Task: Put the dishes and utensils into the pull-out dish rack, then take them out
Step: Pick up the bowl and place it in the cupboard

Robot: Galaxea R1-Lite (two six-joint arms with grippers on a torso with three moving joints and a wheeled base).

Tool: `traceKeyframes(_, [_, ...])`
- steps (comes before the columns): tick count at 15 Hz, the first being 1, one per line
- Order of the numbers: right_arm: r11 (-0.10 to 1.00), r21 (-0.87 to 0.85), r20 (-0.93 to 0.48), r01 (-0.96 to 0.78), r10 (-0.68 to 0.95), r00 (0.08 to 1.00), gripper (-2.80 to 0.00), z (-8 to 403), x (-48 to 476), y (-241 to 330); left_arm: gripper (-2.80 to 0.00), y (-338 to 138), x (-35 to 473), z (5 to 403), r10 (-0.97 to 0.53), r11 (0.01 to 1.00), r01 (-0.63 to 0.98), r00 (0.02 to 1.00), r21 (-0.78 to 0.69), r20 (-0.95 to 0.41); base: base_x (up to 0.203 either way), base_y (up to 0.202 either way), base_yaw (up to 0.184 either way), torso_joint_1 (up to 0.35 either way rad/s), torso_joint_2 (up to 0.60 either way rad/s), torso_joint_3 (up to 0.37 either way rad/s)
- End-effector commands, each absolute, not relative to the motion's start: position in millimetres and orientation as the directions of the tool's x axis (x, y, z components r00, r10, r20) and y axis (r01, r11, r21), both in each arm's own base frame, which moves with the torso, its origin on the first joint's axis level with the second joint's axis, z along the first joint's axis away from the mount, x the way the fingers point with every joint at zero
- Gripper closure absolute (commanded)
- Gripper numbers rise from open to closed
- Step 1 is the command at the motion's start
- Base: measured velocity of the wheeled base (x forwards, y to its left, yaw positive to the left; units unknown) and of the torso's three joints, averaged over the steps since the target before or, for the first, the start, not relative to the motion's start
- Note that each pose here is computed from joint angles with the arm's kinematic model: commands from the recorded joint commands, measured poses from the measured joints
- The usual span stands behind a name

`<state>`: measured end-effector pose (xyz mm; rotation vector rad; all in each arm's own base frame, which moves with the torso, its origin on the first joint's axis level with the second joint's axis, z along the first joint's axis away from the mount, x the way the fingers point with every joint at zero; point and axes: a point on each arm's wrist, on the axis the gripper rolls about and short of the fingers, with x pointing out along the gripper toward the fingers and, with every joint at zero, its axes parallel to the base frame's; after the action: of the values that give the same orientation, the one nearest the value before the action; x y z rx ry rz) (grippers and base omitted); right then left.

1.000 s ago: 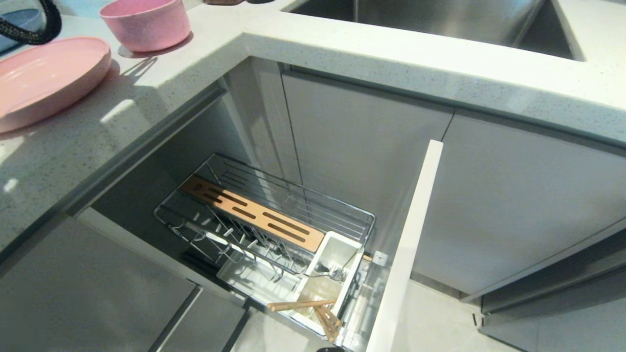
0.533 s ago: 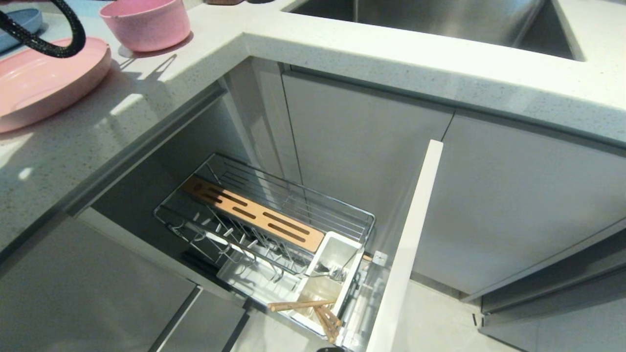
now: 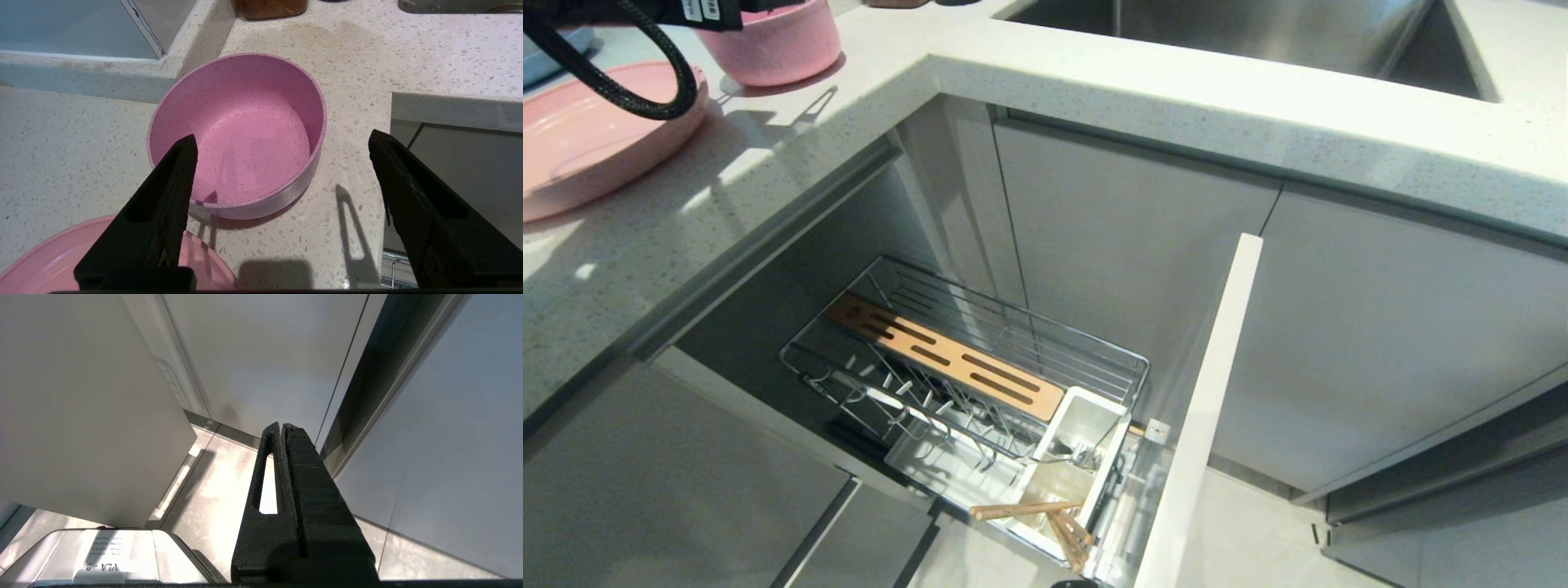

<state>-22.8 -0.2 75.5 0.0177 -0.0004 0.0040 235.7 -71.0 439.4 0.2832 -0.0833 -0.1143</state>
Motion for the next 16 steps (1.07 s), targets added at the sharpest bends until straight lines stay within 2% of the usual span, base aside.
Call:
traceKeyframes(1, [1.0, 0.018, 0.0, -0.005, 0.005, 1.0, 0.0, 75.2, -22.7, -0.2, -2.8, -71.4, 240.5, 436.6, -0.119, 0.953, 0.099, 0.991, 0.287, 0.054, 0.0, 0.0, 0.0, 0.0, 0.0, 0.0])
traceKeyframes(16, [1.0, 0.018, 0.0, -0.005, 0.005, 1.0, 0.0, 75.2, -22.7, -0.2, -2.8, -70.2, 264.9, 424.8, -0.118, 0.946, 0.107, 0.993, 0.307, 0.017, 0.0, 0.0, 0.0, 0.0, 0.0, 0.0])
